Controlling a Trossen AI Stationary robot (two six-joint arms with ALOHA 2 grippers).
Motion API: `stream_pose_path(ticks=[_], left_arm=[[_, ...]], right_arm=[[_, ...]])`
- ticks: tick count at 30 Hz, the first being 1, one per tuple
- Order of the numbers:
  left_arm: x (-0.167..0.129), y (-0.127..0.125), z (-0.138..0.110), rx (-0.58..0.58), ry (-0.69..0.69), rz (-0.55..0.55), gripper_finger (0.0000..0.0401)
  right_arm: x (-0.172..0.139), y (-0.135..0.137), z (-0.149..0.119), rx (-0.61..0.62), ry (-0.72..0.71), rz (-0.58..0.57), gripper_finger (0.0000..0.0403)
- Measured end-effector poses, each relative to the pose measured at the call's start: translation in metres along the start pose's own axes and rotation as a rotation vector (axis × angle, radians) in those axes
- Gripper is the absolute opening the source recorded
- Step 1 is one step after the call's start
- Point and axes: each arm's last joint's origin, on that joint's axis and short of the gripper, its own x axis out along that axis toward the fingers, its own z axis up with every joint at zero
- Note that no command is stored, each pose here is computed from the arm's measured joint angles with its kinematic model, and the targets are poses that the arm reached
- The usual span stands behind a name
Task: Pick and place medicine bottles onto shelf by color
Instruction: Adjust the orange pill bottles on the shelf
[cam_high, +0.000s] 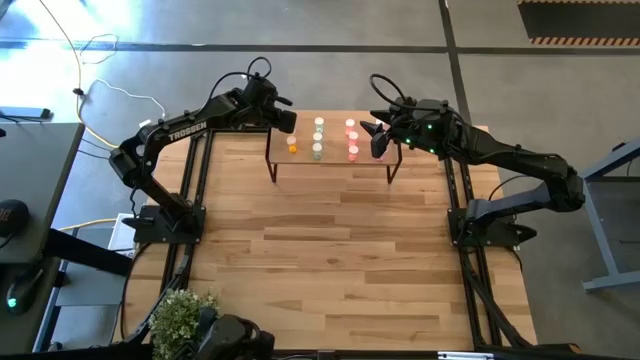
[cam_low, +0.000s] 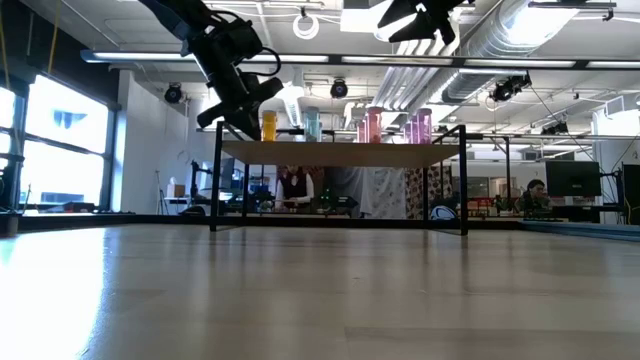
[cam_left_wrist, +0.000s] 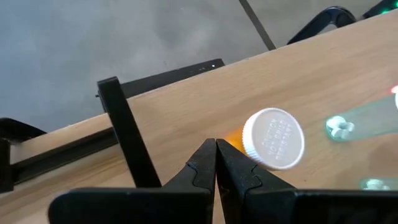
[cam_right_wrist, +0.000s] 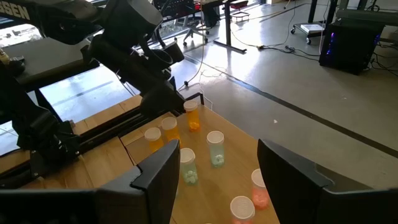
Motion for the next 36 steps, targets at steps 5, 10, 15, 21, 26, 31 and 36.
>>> stream_pose_path(ticks=[5,10,15,21,26,31,36], left_arm=[[-0.0001,-0.0015,-0.0007,-0.004,0.003,-0.007,0.0],[-0.0001,-0.0026,-0.0013,-0.014,0.011,-0.022,0.0],[-0.0002,-0.0038,-0.0017,-0.018,0.011,-0.025,0.0],[0.0005,-0.0064,-0.0028,-0.03,0.013,-0.03,0.0],[0.0004,-0.0093,-0.0021,-0.027,-0.002,-0.043,0.0],[0.0004,-0.009,-0.0023,-0.027,0.001,-0.041,0.0],[0.0004,-0.0091,-0.0023,-0.02,0.001,-0.043,0.0]], right_arm=[[0.0,0.0,0.0,0.0,0.0,0.0,0.0206],[0.0,0.0,0.0,0.0,0.0,0.0,0.0206],[0.0,0.0,0.0,0.0,0.0,0.0,0.0206],[0.0,0.0,0.0,0.0,0.0,0.0,0.0206],[0.0,0.0,0.0,-0.001,0.0,0.0,0.0206],[0.0,0.0,0.0,-0.001,0.0,0.0,0.0206],[0.0,0.0,-0.0002,-0.001,0.001,-0.001,0.0206]])
